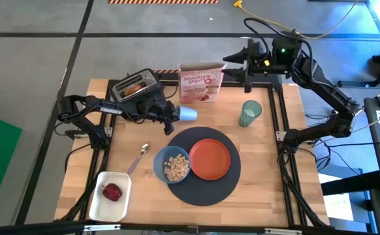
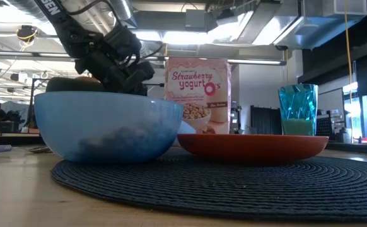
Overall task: Arrange a breakfast setting
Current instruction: Adjust the blue cup on the table
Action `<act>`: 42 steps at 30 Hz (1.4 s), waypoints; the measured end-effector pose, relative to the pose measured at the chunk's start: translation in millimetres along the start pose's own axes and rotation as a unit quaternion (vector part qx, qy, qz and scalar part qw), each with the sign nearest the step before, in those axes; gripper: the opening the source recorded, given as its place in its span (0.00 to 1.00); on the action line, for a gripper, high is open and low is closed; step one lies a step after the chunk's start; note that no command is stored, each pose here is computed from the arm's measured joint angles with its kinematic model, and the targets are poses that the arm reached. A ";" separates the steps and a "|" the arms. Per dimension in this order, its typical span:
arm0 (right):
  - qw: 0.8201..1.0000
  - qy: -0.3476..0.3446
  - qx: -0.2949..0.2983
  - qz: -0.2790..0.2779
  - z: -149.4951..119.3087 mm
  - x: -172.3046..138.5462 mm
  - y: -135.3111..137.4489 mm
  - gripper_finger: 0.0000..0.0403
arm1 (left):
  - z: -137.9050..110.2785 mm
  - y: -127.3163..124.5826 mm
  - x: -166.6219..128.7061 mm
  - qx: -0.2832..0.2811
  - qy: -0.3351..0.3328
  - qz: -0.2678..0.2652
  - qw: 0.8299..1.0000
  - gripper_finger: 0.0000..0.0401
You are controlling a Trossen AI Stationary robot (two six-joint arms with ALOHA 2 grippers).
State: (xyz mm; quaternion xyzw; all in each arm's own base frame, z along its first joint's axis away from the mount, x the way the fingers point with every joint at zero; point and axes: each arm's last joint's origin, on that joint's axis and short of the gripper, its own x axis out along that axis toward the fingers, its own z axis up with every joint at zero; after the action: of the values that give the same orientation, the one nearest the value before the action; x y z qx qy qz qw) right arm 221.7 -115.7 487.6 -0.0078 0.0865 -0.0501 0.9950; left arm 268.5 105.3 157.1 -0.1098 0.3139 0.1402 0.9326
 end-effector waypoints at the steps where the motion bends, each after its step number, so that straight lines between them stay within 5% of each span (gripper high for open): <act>1: 1.000 0.003 0.002 0.001 -0.7 0.0 0.1 0.54 | -0.1 -1.5 0.2 0.012 0.000 0.003 1.000 0.01; 9: 1.000 0.022 0.010 0.002 -4.6 0.0 0.5 0.54 | 19.0 -24.3 -5.0 0.092 0.072 0.000 0.993 0.00; 13: 1.000 0.029 0.013 0.003 -5.9 -0.1 0.7 0.54 | 48.3 -38.5 -21.8 0.168 0.164 0.040 0.971 0.00; 22: 0.999 0.043 0.016 0.005 -8.9 -0.3 1.1 0.54 | 96.1 -55.9 -56.8 0.298 0.218 0.059 0.928 0.00; 33: 0.999 0.044 0.016 0.005 -9.1 -0.3 1.2 0.54 | 84.1 -55.6 -45.9 0.454 0.299 -0.005 0.840 0.00; 42: 0.998 0.054 0.021 0.006 -11.3 -0.5 1.5 0.54 | 69.0 -52.8 -19.2 0.490 0.353 -0.026 0.796 0.00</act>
State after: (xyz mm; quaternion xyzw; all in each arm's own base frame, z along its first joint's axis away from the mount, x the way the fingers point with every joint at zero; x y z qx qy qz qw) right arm 219.4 -114.3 476.6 0.0161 0.1396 -0.0461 0.9890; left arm 309.6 72.3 228.8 0.3120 0.6452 -0.1054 0.6894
